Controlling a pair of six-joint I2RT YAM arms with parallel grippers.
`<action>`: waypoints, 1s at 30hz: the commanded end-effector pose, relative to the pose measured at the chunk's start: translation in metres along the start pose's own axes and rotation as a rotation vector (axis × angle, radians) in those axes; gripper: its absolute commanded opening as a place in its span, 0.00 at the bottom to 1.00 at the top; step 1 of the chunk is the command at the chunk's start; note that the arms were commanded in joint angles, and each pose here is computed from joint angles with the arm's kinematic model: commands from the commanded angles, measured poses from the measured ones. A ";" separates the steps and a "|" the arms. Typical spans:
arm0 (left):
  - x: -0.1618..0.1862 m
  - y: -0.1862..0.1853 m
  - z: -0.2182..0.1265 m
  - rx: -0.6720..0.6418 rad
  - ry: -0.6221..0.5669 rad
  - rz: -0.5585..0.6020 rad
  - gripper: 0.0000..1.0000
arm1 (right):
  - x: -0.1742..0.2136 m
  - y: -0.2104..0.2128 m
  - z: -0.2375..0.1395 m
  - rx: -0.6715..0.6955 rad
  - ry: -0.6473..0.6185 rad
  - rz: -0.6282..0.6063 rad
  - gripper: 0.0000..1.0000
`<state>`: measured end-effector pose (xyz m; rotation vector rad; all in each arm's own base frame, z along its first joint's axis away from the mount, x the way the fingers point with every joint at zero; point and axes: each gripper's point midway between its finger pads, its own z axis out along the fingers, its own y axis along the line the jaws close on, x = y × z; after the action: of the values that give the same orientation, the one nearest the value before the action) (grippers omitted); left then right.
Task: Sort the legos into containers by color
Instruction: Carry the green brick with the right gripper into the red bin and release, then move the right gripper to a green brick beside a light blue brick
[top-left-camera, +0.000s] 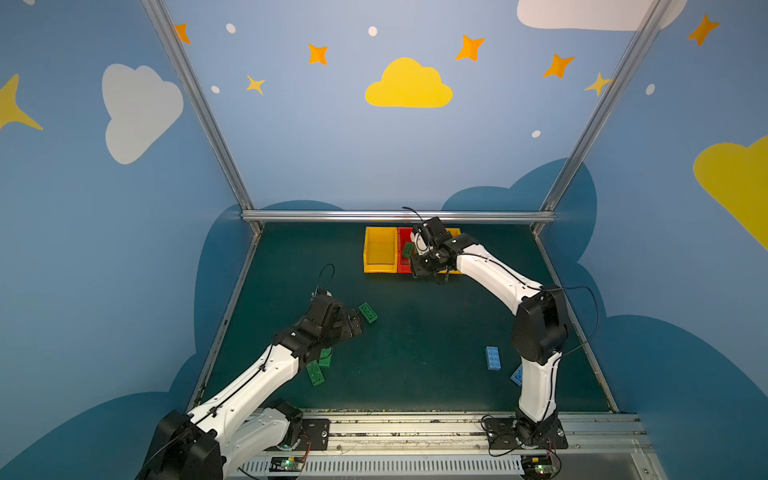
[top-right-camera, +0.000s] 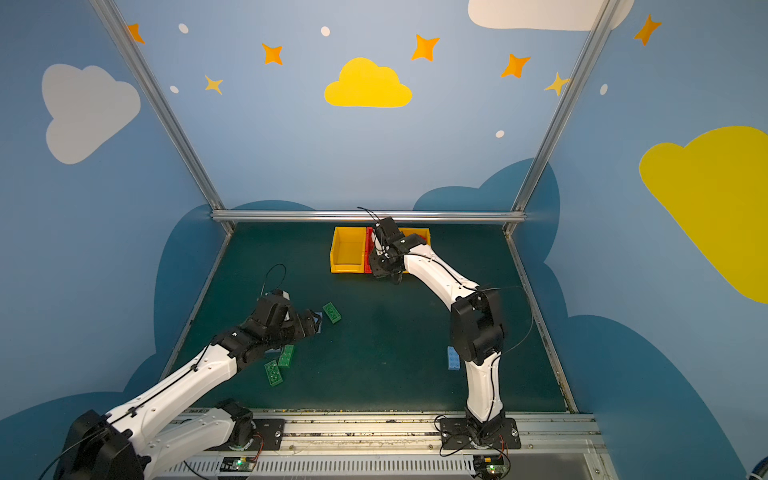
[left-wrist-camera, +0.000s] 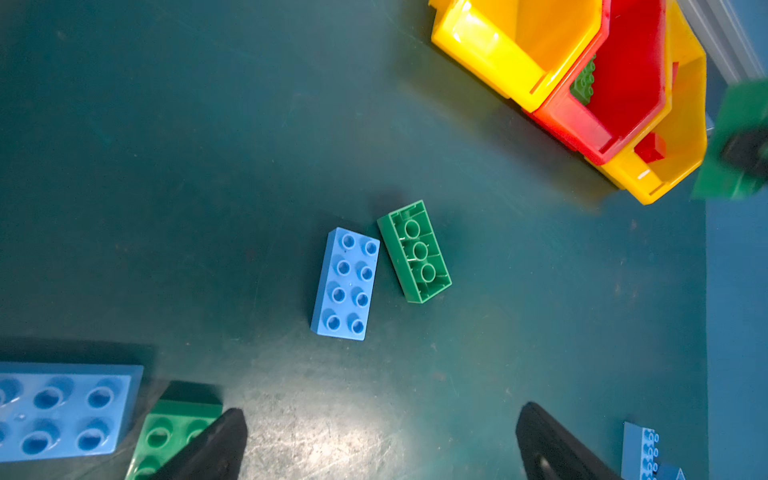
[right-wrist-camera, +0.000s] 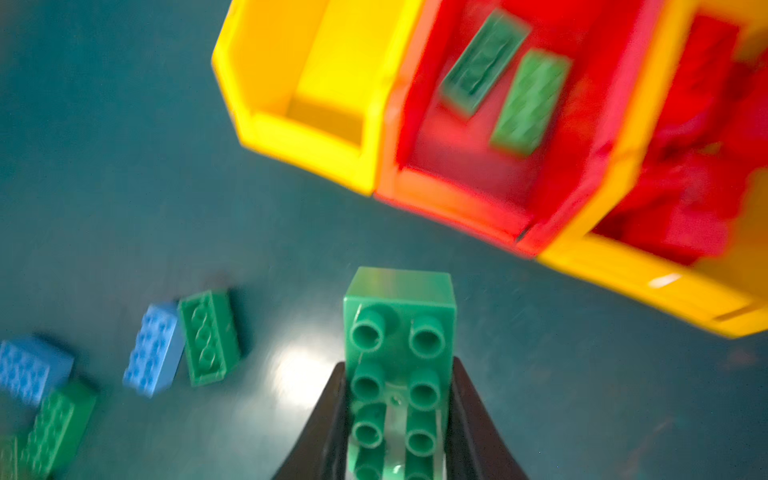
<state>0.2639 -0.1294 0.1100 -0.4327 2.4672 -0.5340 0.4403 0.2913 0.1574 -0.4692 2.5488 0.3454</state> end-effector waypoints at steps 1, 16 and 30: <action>-0.010 0.000 -0.003 -0.022 -0.014 0.012 1.00 | -0.010 -0.016 0.021 0.032 0.030 -0.007 0.18; -0.023 0.016 -0.010 -0.094 -0.023 -0.032 1.00 | -0.074 -0.051 0.080 0.069 -0.067 -0.017 0.44; 0.007 0.020 -0.026 -0.008 0.025 -0.083 1.00 | -0.045 0.014 -0.016 -0.154 -0.100 -0.053 0.73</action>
<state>0.2558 -0.1081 0.1264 -0.5236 2.4481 -0.5341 0.4910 0.2880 0.1604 -0.5077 2.5009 0.4089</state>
